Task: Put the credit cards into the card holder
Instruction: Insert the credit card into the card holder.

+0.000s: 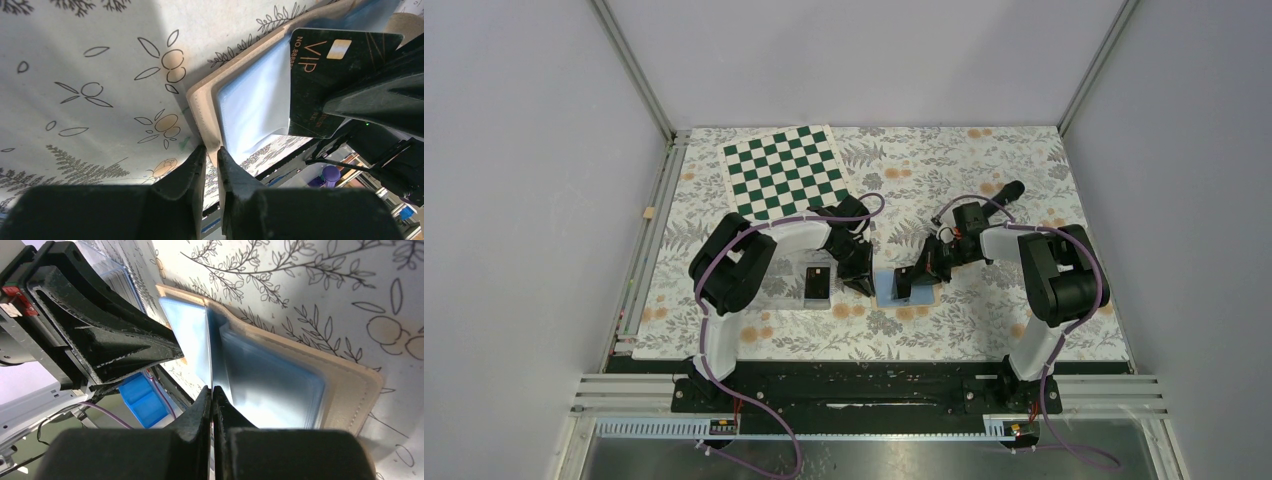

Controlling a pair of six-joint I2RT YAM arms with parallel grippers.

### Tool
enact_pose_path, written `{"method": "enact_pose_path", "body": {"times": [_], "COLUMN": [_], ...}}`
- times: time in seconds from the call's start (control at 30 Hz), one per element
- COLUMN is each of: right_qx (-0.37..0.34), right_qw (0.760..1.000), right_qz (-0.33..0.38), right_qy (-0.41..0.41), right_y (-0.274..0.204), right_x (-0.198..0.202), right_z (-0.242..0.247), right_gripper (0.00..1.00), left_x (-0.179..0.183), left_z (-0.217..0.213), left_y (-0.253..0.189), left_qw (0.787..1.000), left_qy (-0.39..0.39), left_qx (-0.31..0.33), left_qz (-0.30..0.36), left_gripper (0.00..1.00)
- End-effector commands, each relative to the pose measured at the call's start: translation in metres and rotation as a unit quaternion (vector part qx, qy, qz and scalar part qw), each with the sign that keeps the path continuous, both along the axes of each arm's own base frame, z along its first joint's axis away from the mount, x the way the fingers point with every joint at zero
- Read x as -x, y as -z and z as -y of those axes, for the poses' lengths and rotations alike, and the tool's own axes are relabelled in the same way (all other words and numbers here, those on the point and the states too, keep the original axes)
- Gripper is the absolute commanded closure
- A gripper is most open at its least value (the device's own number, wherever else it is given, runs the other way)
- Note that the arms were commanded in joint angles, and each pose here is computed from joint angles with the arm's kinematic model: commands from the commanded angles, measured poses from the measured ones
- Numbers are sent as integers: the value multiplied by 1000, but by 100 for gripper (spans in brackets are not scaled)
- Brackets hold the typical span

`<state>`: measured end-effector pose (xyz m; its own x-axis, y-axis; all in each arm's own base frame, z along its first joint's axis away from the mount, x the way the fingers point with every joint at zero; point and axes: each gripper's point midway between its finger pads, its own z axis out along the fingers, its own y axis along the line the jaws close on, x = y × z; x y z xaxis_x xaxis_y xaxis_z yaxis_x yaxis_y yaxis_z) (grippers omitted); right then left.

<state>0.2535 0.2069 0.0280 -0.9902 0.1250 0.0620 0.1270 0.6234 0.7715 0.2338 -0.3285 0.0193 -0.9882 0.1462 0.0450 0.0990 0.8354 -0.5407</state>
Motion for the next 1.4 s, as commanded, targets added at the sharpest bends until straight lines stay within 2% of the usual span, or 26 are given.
{"method": "enact_pose_path", "body": {"times": [0.0, 0.17, 0.37, 0.73, 1.17, 1.37], "right_qx": [5, 13, 7, -37, 27, 43], "right_qw": [1000, 999, 999, 997, 994, 996], "right_qz": [-24, -34, -39, -42, -77, -42], "right_qy": [-5, -12, -28, -52, -75, -60], "right_y": [-2, -4, -6, -10, 6, -4], "right_x": [13, 21, 25, 10, 20, 8], "right_z": [3, 6, 5, -7, 1, 3], "right_gripper": [100, 100, 100, 100, 100, 100], "left_x": [3, 2, 1, -1, -4, -3], "left_z": [-11, -10, -10, -9, -9, -10], "left_y": [18, 19, 19, 21, 23, 24], "left_qw": [1000, 1000, 1000, 999, 999, 999], "left_qy": [3, 5, 6, 10, 10, 12], "left_qx": [-25, -25, -28, -30, -36, -38], "left_qz": [-5, -4, -2, -3, -5, -7], "left_gripper": [86, 92, 93, 93, 94, 97]}}
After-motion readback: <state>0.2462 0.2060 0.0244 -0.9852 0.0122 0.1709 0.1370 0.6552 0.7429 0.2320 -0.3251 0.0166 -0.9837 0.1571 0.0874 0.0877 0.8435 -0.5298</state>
